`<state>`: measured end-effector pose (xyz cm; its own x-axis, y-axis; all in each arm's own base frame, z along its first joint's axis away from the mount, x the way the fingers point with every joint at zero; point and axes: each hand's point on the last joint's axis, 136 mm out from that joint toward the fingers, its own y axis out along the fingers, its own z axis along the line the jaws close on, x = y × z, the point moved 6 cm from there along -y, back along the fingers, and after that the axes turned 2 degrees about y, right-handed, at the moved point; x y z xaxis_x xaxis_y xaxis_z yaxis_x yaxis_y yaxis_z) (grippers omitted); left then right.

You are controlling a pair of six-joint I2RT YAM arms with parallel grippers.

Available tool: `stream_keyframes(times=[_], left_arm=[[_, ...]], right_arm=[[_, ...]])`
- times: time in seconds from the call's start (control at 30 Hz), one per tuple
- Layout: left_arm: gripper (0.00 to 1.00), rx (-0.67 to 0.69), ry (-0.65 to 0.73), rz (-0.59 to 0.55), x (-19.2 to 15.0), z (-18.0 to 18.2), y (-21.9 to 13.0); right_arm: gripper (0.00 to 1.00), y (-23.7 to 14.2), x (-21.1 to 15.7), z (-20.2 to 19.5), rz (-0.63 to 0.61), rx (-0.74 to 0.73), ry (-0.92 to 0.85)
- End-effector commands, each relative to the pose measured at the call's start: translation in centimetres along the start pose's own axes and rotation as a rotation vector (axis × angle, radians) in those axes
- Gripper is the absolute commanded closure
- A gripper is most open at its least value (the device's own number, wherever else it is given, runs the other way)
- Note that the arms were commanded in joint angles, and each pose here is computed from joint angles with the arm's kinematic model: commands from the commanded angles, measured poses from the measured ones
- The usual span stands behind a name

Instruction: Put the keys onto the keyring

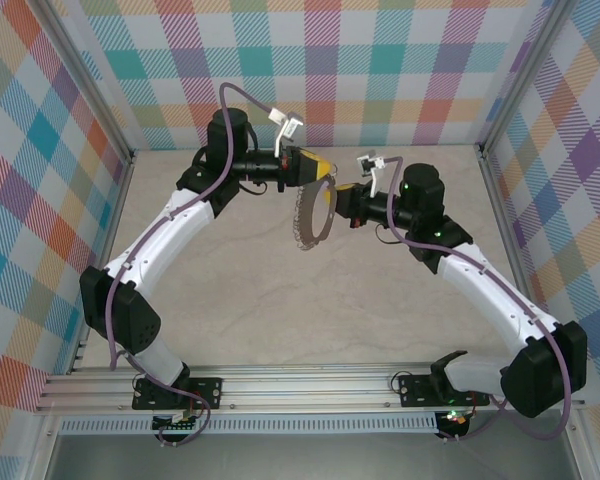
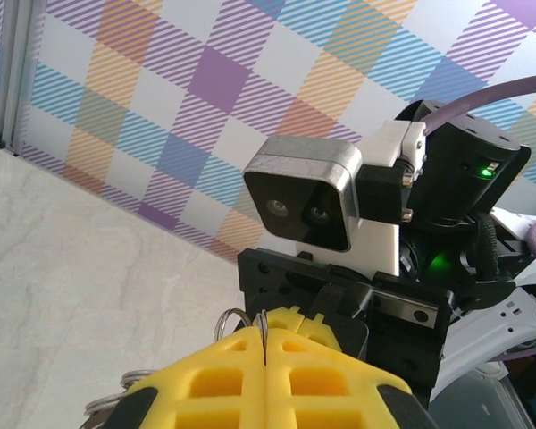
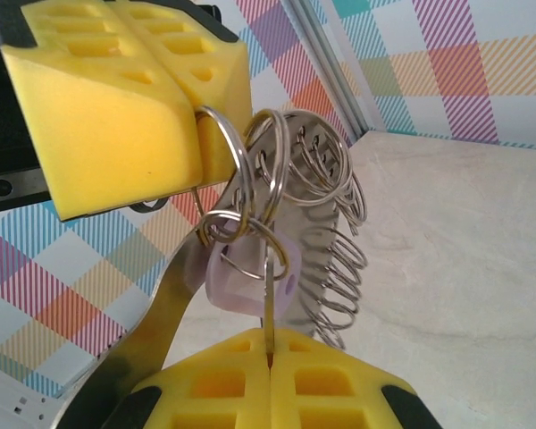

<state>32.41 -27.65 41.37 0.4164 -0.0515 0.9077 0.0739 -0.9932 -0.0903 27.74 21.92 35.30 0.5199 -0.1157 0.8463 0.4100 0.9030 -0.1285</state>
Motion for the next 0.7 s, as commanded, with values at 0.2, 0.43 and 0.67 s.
stream_keyframes(times=[0.2,0.43,0.67], left_arm=[[1.0,-0.008,0.067,-0.054,1.3,-1.7,-0.5],[1.0,-0.007,0.058,-0.054,1.0,-1.5,-0.4],[1.0,0.002,0.051,-0.05,0.3,-1.4,-0.5]], right_arm=[[1.0,1.2,0.0,1.7,0.041,0.093,-0.04],[1.0,1.6,-0.2,2.1,0.056,0.119,-0.039],[1.0,0.7,0.3,2.5,0.034,0.07,-0.091]])
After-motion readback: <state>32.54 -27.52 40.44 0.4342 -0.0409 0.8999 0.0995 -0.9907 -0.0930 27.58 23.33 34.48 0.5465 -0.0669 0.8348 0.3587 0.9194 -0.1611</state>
